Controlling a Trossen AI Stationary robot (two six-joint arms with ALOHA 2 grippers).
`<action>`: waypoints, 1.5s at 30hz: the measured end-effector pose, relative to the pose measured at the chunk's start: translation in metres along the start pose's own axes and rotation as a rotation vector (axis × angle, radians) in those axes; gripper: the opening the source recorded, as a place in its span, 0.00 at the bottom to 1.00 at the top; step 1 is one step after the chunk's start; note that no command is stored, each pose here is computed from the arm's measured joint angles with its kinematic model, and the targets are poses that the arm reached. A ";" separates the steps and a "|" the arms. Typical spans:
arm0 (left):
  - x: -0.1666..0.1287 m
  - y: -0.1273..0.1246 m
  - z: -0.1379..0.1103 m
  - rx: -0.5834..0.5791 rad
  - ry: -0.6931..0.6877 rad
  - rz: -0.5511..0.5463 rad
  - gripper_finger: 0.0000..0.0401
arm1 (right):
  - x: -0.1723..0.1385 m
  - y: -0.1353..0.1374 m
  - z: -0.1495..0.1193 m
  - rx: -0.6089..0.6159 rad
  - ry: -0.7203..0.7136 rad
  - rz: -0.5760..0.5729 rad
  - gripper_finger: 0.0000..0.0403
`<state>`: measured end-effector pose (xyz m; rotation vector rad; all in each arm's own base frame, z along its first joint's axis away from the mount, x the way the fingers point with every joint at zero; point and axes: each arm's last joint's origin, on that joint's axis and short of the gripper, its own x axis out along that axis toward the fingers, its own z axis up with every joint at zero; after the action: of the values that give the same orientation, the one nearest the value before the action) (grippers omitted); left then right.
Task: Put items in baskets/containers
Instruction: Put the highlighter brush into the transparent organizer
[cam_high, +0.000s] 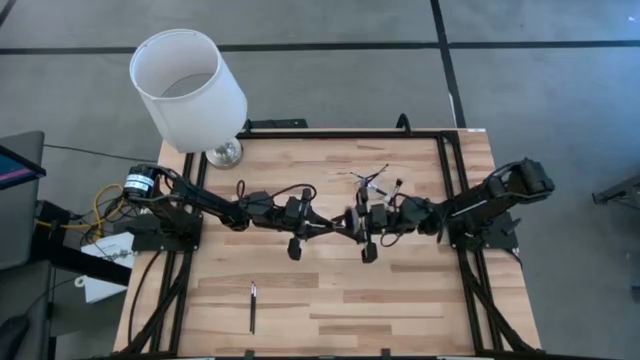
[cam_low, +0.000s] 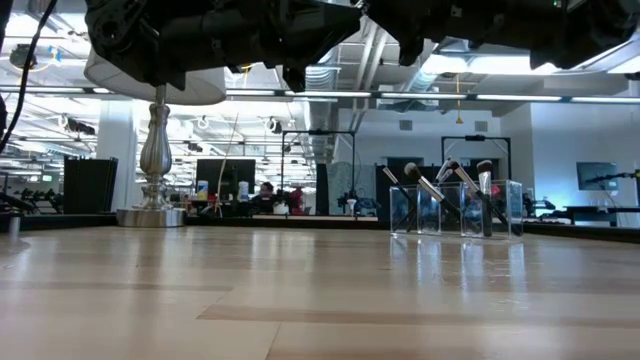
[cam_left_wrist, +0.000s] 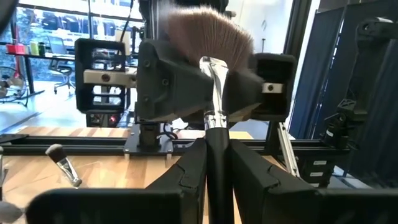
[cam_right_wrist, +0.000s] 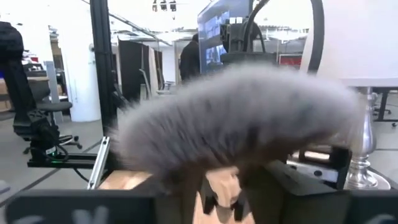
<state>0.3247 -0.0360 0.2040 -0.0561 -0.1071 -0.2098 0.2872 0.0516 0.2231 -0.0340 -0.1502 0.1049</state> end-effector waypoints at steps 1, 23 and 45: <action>0.000 -0.001 0.000 0.000 0.000 -0.003 0.14 | 0.000 -0.001 -0.001 -0.001 0.009 -0.001 0.23; -0.001 0.001 -0.007 -0.013 0.063 0.071 0.29 | -0.004 -0.007 -0.001 -0.014 0.087 -0.136 0.12; -0.045 0.004 -0.059 -0.137 0.285 0.398 0.38 | -0.079 -0.038 0.013 0.053 0.453 -1.028 0.14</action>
<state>0.2875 -0.0270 0.1407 -0.1810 0.2028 0.1736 0.2113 0.0060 0.2255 0.0746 0.2982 -0.9214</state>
